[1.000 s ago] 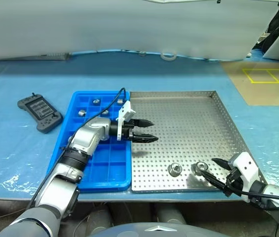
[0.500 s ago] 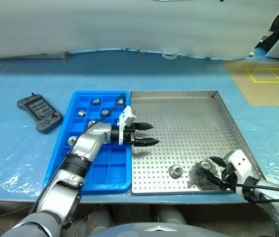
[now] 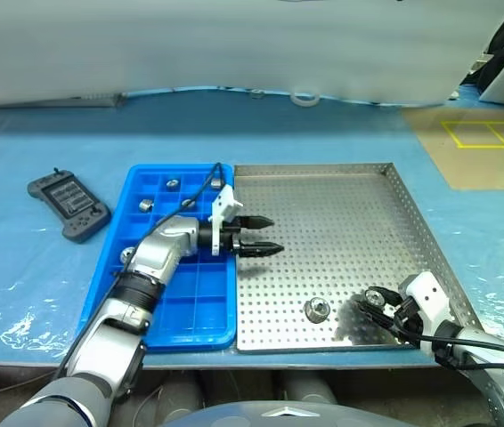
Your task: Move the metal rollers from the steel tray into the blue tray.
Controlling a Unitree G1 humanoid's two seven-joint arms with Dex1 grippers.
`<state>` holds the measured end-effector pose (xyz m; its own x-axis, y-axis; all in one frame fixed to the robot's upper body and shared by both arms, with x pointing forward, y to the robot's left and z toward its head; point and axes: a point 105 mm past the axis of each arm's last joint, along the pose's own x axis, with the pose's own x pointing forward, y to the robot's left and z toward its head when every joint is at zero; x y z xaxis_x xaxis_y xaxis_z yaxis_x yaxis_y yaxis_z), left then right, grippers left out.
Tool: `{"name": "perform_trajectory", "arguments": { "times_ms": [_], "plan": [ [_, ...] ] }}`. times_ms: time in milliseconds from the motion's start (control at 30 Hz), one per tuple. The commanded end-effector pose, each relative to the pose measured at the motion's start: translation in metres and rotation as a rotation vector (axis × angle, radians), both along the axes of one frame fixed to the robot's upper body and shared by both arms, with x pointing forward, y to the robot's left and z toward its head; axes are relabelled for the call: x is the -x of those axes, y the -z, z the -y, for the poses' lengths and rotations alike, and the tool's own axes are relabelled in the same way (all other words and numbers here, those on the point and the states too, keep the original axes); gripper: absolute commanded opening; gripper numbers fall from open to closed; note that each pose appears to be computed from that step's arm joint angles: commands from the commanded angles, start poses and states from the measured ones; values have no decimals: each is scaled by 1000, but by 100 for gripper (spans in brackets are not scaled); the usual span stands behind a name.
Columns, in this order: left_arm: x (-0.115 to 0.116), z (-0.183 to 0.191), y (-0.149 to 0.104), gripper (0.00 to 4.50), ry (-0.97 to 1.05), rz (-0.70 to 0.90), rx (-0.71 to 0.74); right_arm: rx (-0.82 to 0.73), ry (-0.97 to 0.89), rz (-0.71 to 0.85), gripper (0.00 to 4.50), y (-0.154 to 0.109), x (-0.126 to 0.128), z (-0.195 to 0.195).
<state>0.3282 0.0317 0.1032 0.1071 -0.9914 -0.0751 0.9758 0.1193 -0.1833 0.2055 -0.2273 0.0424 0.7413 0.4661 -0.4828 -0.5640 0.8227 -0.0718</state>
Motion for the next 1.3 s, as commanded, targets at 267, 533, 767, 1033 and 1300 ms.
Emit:
{"name": "perform_trajectory", "arguments": {
  "times_ms": [267,533,767,1033,1300],
  "plan": [
    [-9,14,-25,402,92,57,16,3,20,152,172,-40,-8,-14],
    [-7,12,-34,402,73,71,24,-20,-78,235,172,-73,-16,-38],
    [4,-29,-54,402,20,119,22,-28,-280,269,172,-105,-42,-61],
    [-2,-101,-70,402,-240,235,-77,-50,-561,257,172,-114,-81,-103],
    [43,-135,-59,402,-427,189,-116,-155,-813,229,172,-111,-99,-174]
  ]
}}
